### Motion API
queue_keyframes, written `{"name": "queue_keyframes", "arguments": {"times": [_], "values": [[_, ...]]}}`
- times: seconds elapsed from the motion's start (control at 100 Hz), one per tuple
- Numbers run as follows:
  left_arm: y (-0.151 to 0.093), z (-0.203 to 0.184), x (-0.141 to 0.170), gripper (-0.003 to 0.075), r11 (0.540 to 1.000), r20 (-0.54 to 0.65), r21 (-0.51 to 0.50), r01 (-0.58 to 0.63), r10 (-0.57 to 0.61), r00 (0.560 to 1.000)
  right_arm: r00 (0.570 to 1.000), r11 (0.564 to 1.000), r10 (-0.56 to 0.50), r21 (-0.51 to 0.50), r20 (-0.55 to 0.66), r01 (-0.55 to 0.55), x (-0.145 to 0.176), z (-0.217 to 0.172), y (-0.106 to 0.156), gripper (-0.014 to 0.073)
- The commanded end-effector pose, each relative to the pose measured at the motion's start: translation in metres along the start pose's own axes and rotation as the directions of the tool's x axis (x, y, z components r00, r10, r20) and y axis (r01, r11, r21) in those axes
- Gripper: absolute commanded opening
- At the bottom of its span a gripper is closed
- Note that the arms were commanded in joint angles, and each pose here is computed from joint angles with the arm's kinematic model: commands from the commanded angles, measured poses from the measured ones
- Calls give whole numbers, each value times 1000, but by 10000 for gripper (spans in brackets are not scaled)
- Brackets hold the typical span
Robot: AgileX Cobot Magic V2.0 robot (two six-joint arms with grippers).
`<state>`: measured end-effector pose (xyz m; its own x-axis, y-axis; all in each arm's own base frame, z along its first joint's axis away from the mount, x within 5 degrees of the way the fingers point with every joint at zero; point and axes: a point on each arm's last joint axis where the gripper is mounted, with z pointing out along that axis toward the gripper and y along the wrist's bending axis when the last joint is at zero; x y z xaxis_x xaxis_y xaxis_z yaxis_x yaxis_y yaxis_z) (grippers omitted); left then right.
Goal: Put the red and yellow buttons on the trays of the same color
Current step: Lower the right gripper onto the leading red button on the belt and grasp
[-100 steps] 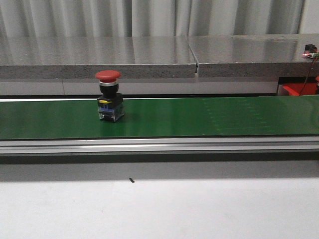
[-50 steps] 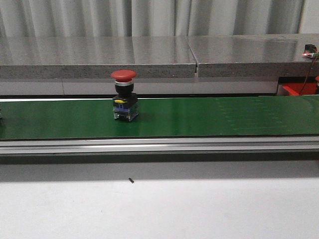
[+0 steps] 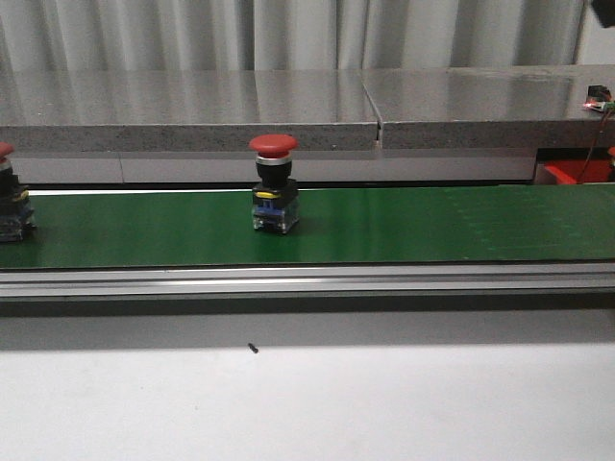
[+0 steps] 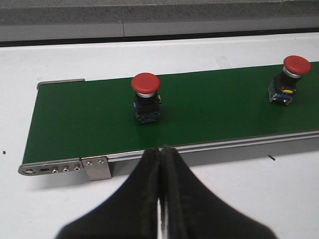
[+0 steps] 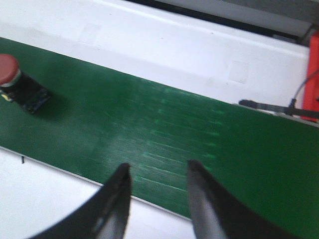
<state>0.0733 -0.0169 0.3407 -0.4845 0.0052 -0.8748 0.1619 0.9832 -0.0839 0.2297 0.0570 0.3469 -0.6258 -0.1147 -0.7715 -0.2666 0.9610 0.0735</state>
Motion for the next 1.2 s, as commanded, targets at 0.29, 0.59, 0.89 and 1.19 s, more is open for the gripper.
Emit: {"name": "queue_keyframes", "arguments": {"times": [0.29,0.59,0.89,1.19], "values": [[-1,-3,-11,-20,1000,80,10,10,-11,997,993,984,-116,-143,-32,110,-41,36,47,550],[-1,-3,-11,-20,1000,80,10,10,-11,997,981,974,-110,-215,-163,73,-60,76,78,550],[-1,-3,-11,-20,1000,80,10,10,-11,997,974,985,31,-156,-223,-67,-65,114,82,520],[-1,-3,-11,-20,1000,80,10,10,-11,997,965,987,39,-143,-259,-78,-60,140,81,518]]}}
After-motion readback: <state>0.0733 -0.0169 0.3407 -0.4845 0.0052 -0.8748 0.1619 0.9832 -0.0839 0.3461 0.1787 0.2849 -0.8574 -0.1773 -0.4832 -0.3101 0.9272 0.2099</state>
